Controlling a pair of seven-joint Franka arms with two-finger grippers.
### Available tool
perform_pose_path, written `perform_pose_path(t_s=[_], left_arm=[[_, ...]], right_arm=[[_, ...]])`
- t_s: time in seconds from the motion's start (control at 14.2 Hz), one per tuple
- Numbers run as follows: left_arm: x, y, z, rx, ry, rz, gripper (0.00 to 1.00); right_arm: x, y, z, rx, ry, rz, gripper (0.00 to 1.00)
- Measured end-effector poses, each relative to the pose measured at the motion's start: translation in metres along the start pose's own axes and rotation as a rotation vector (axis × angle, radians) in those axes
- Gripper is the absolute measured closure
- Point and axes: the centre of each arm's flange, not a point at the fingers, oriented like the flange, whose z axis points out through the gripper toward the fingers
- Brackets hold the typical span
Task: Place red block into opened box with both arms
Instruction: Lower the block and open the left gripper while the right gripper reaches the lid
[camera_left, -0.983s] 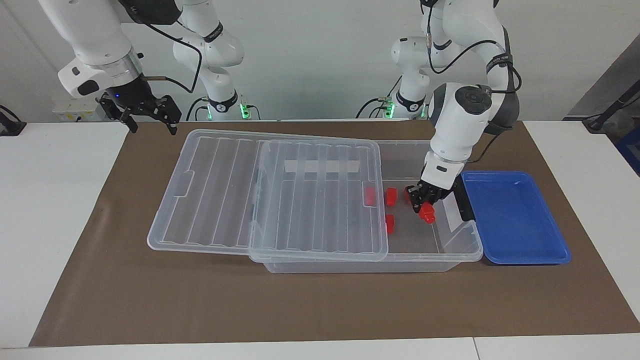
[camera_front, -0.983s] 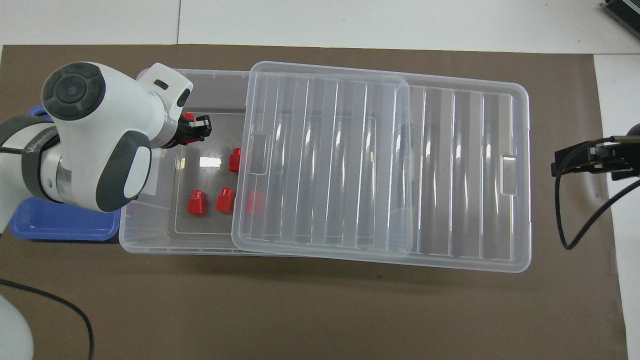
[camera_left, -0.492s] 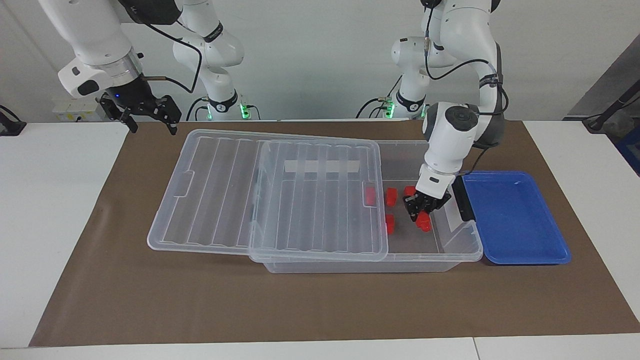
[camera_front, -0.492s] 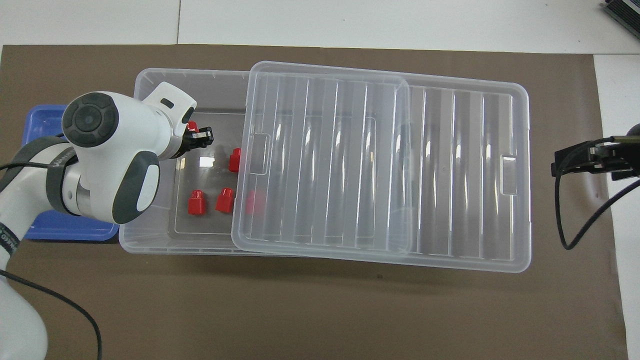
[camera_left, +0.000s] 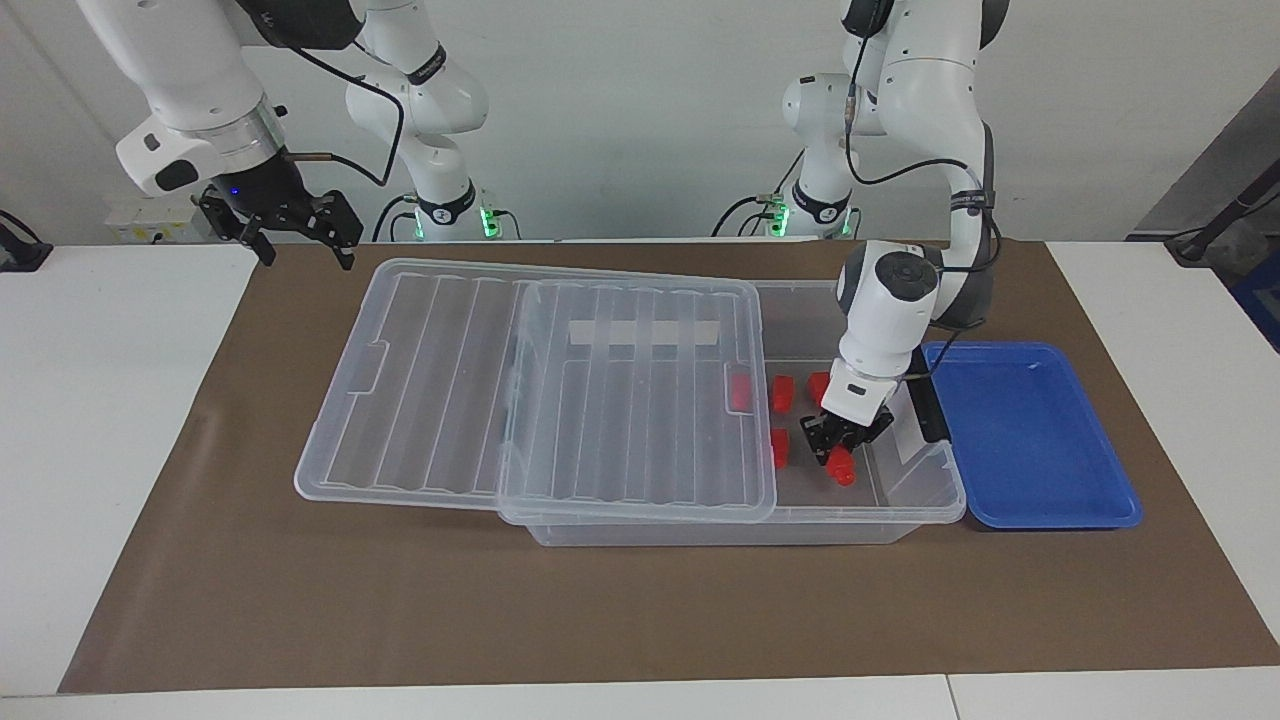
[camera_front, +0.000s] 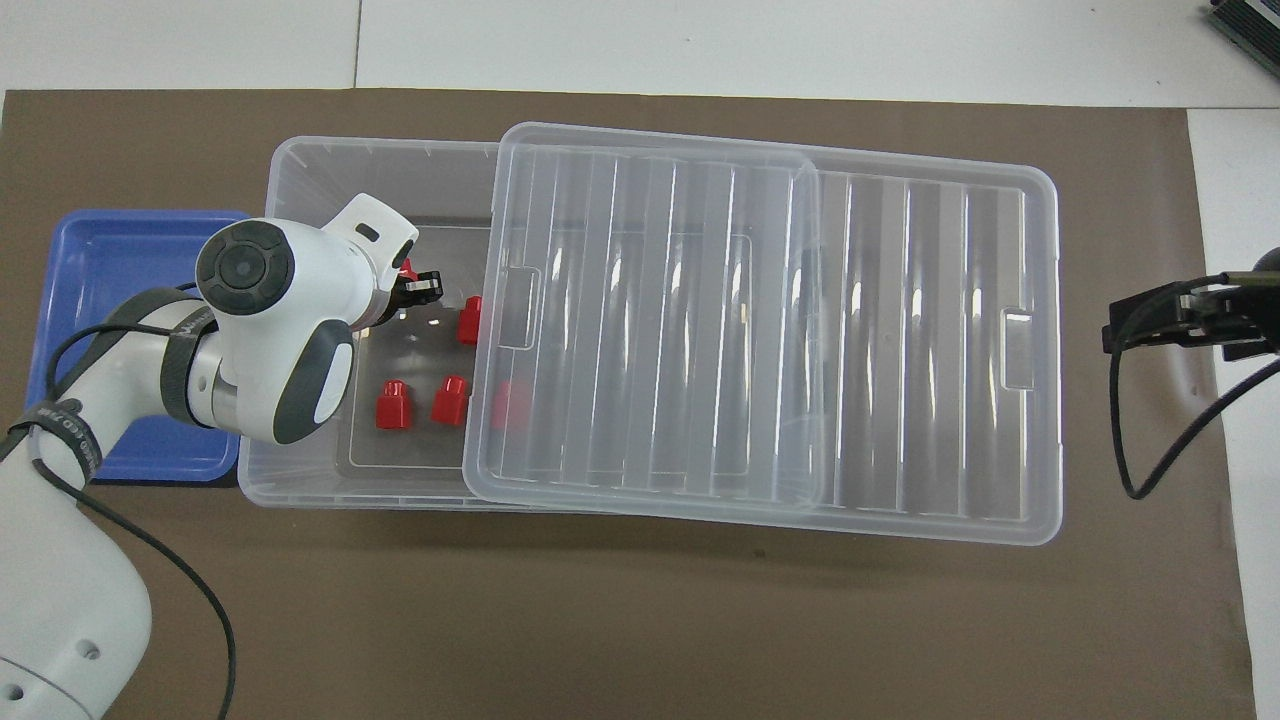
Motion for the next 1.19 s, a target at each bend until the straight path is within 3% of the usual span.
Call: perform_pose_path(t_s=[0.91,0.98,1.12,1.19], left_arm=[[0.004,-0.007,0.022,-0.017,0.032,-0.011,0.66],[0.004,-0.007,0.022,-0.017,0.032,-0.011,0.66],[0.004,-0.007,0.022,-0.017,0.032,-0.011,0.66],[0.004,-0.007,0.023,-0.016,0.031,-0.011,0.61]], right_arm=[[0.001,0.0,0.001,0.001,0.005,0.001,0.0],[0.002,0.0,0.001,0.001,0.016,0.001,0.03],[0.007,0.0,0.005,0.004,0.045,0.002,0.27],[0.011,0.001,0.009,0.007,0.072,0.003,0.38]])
